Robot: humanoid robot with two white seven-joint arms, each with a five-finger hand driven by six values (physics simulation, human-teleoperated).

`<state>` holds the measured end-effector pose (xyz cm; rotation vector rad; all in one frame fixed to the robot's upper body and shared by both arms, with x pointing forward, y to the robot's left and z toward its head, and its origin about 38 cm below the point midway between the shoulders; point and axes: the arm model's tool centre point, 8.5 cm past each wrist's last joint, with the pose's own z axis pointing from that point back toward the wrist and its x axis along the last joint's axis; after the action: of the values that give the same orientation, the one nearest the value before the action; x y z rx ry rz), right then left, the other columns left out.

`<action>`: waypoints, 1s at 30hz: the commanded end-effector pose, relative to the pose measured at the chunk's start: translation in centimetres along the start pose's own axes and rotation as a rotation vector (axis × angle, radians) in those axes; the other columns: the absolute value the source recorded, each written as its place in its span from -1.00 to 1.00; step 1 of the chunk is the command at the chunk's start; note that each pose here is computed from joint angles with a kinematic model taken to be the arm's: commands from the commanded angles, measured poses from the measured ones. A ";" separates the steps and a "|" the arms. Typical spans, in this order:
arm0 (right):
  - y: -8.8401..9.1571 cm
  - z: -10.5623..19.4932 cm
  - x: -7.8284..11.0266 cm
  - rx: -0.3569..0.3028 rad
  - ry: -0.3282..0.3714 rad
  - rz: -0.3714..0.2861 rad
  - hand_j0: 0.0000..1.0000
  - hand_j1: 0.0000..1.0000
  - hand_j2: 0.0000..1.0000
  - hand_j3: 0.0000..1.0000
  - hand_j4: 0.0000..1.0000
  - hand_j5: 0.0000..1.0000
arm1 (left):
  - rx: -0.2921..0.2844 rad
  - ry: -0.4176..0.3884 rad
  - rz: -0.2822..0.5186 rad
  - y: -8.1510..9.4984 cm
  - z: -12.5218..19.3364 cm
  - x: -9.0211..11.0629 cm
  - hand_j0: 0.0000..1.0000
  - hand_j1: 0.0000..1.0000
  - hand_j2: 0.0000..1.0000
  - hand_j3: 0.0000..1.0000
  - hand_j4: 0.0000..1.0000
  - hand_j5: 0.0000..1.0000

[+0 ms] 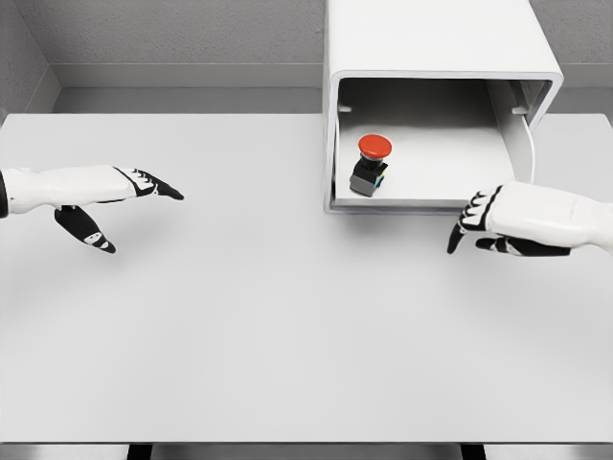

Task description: Slide open multi-storey tabletop storage cabinets and put open load switch and slide close multi-storey tabletop storage cabinets

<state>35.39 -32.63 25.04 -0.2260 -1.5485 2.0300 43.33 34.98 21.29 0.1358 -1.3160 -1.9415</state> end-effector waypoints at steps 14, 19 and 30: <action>-0.3 0.1 -1.7 -0.013 0.045 -0.008 0.11 0.11 0.11 0.11 0.11 0.11 | 0.003 -0.002 0.007 0.0 0.0 0.0 1.00 1.00 1.00 1.00 1.00 1.00; -1.0 -0.1 -2.0 -0.037 0.046 -0.003 0.12 0.12 0.12 0.12 0.12 0.12 | 0.002 0.000 0.009 -0.1 0.0 0.0 1.00 1.00 1.00 1.00 1.00 1.00; -1.6 -0.8 -2.3 -0.064 0.041 0.000 0.12 0.12 0.12 0.12 0.12 0.12 | 0.002 0.003 0.012 -0.2 0.0 -0.2 1.00 1.00 1.00 1.00 1.00 1.00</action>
<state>38.08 -32.88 25.95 -0.2972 -1.5871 1.9775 43.31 35.12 21.07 0.1338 -1.3102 -1.9373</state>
